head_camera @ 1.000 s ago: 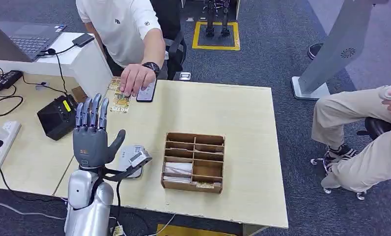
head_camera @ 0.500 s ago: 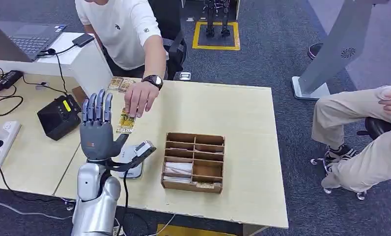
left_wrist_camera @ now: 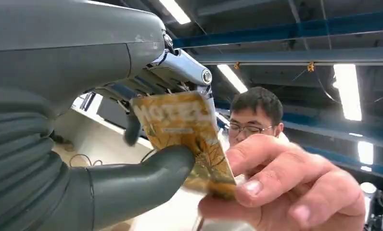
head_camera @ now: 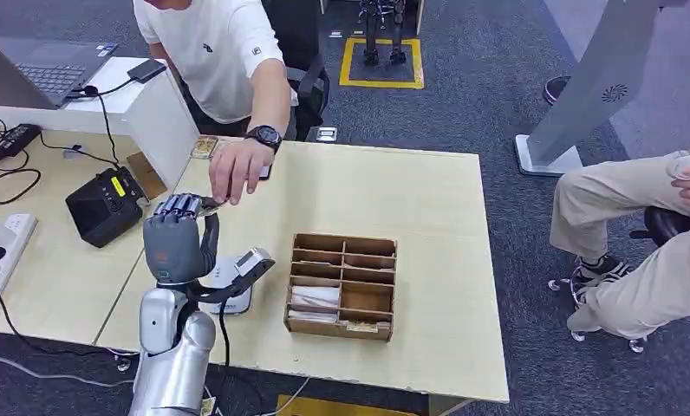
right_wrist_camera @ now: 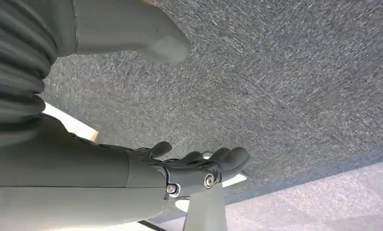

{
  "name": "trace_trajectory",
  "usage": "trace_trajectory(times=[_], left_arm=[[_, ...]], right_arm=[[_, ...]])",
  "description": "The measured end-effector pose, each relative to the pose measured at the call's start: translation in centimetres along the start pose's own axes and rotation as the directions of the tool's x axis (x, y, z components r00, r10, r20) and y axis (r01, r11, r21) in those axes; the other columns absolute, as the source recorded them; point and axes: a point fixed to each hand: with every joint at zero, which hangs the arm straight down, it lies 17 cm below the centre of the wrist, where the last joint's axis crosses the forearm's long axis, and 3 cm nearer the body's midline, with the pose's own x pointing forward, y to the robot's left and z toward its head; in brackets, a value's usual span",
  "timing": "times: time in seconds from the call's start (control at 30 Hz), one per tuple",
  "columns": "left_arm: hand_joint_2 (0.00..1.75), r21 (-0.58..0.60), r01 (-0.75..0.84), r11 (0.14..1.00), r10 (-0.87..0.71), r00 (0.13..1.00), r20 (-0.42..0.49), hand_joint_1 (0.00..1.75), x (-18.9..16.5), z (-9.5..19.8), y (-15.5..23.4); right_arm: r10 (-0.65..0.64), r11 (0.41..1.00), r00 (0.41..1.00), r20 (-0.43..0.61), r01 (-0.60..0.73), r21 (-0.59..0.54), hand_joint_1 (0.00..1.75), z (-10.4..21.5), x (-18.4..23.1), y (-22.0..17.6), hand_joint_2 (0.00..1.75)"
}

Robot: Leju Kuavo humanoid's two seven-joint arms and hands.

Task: Pass the card to the sensor for recognition and then transmit it.

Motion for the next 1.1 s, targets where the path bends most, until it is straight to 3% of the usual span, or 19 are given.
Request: trace_trajectory(times=[0.67, 1.1], left_arm=[[1.75, -0.009, 0.033, 0.999, -0.033, 0.999, 0.009, 1.75, -1.0, 0.5, 0.0], [1.75, -0.121, 0.088, 0.989, -0.108, 0.98, -0.165, 1.75, -5.2, 3.5, -2.4]], right_arm=[[-0.003, 1.0, 1.0, -0.001, 0.003, 0.0, 0.0, 0.0, 0.0, 0.0, 1.75], [-0.013, 1.0, 1.0, -0.017, 0.013, 0.0, 0.0, 0.1, -0.3, 0.0, 1.75]])
